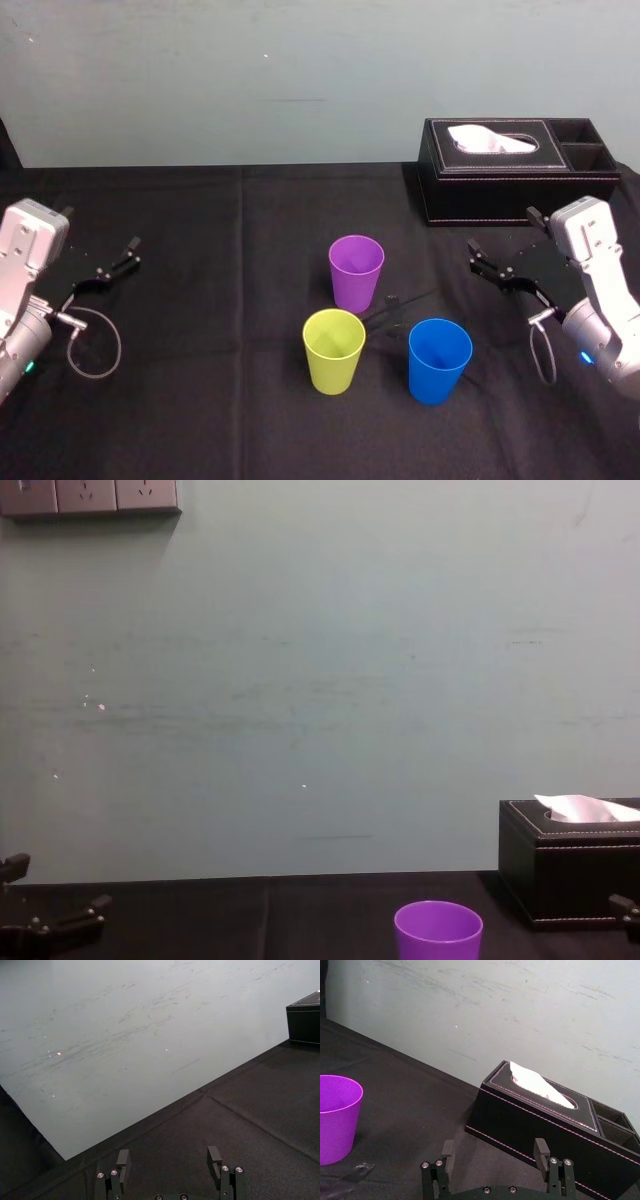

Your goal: Stack the three plastic cups sequentially using one hand.

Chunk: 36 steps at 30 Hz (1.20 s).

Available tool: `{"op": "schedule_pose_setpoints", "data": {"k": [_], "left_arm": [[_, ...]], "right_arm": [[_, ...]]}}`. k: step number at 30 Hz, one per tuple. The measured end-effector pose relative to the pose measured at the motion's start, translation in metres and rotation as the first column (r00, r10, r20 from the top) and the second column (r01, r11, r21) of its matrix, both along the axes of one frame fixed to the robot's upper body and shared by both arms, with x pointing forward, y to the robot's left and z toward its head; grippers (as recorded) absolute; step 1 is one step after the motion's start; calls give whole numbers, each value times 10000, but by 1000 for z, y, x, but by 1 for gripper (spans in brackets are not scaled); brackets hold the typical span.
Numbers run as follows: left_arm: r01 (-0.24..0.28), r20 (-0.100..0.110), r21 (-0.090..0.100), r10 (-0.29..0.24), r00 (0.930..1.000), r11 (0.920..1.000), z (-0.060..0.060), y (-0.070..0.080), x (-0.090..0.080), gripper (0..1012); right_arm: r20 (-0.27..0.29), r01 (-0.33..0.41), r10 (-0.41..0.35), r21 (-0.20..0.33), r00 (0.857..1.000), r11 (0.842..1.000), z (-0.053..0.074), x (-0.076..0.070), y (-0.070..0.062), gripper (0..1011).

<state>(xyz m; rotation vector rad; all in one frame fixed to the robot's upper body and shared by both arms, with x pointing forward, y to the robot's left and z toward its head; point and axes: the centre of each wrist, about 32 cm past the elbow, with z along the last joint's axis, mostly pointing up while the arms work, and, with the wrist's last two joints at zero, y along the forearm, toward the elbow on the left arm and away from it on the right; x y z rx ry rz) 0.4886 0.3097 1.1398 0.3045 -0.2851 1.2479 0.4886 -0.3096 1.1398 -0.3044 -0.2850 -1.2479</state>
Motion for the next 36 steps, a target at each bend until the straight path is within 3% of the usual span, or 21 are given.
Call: {"op": "schedule_pose_setpoints", "data": {"k": [36], "left_arm": [[0, 0, -1, 0, 10000, 10000, 0, 0, 0, 1010]], "right_arm": [[-1, 0, 0, -1, 10000, 10000, 0, 0, 0, 1003]]}}
